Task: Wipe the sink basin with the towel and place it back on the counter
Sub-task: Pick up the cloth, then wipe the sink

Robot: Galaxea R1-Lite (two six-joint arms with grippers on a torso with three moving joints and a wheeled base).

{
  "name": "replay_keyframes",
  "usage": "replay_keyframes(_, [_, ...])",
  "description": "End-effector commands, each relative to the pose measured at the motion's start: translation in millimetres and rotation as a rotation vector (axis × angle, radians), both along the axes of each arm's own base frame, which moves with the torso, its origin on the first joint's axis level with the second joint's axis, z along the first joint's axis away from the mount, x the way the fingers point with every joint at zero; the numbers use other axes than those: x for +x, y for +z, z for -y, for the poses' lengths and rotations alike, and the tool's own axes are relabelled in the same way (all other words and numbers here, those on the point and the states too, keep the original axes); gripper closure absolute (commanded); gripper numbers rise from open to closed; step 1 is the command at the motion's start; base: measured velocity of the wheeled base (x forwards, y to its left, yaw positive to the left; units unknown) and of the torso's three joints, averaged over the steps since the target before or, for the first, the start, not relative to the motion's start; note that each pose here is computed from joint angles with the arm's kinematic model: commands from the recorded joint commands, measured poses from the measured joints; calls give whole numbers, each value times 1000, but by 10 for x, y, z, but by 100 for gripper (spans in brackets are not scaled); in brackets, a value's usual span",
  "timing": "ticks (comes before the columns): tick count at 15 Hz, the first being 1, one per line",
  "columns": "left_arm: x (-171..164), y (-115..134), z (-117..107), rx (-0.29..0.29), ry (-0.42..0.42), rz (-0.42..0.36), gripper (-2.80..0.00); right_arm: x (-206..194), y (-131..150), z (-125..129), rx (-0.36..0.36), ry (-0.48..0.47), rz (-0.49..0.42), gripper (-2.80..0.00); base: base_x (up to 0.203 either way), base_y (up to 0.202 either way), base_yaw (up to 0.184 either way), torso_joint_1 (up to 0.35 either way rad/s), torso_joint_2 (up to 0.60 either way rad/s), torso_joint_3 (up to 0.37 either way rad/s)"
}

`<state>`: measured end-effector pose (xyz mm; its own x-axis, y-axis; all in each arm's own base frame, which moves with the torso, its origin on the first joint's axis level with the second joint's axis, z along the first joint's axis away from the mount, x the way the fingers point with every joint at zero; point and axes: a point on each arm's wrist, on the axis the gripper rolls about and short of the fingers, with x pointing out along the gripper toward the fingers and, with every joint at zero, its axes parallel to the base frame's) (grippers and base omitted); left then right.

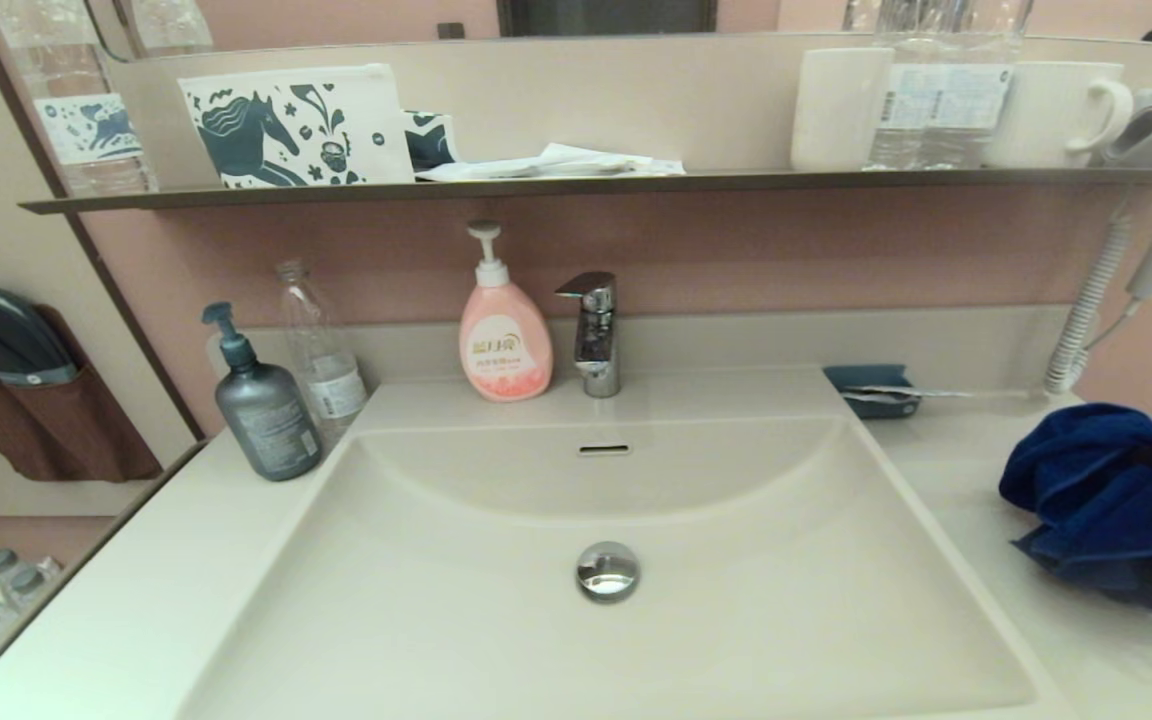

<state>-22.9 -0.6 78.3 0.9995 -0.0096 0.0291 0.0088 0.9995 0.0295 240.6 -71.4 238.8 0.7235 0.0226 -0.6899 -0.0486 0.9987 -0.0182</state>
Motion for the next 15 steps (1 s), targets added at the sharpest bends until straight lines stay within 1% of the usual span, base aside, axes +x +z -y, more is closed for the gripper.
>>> replay_keyframes(1, [1, 2, 0, 0, 0, 0, 0, -266, 472, -301, 51, 31, 93, 0, 0, 0, 0, 0, 0, 0])
replay_keyframes(4, [1, 0, 0, 0, 0, -2, 0, -466, 909, -704, 177, 81, 151, 0, 0, 0, 0, 0, 0, 0])
replay_keyframes(5, [1, 0, 0, 0, 0, -2, 0, -514, 1005, -843, 205, 97, 155, 0, 0, 0, 0, 0, 0, 0])
replay_keyframes(7, [1, 1, 0, 0, 0, 0, 0, -545, 1088, -1103, 228, 122, 145, 0, 0, 0, 0, 0, 0, 0])
replay_keyframes(10, [1, 0, 0, 0, 0, -1, 0, -452, 1025, -1589, 230, 130, 91, 0, 0, 0, 0, 0, 0, 0])
replay_keyframes(12, [1, 1, 0, 0, 0, -1, 0, -323, 878, -1954, 225, 121, 29, 0, 0, 0, 0, 0, 0, 0])
replay_keyframes(15, [1, 2, 0, 0, -1, 0, 0, -125, 599, -2325, 205, 72, -53, 0, 0, 0, 0, 0, 0, 0])
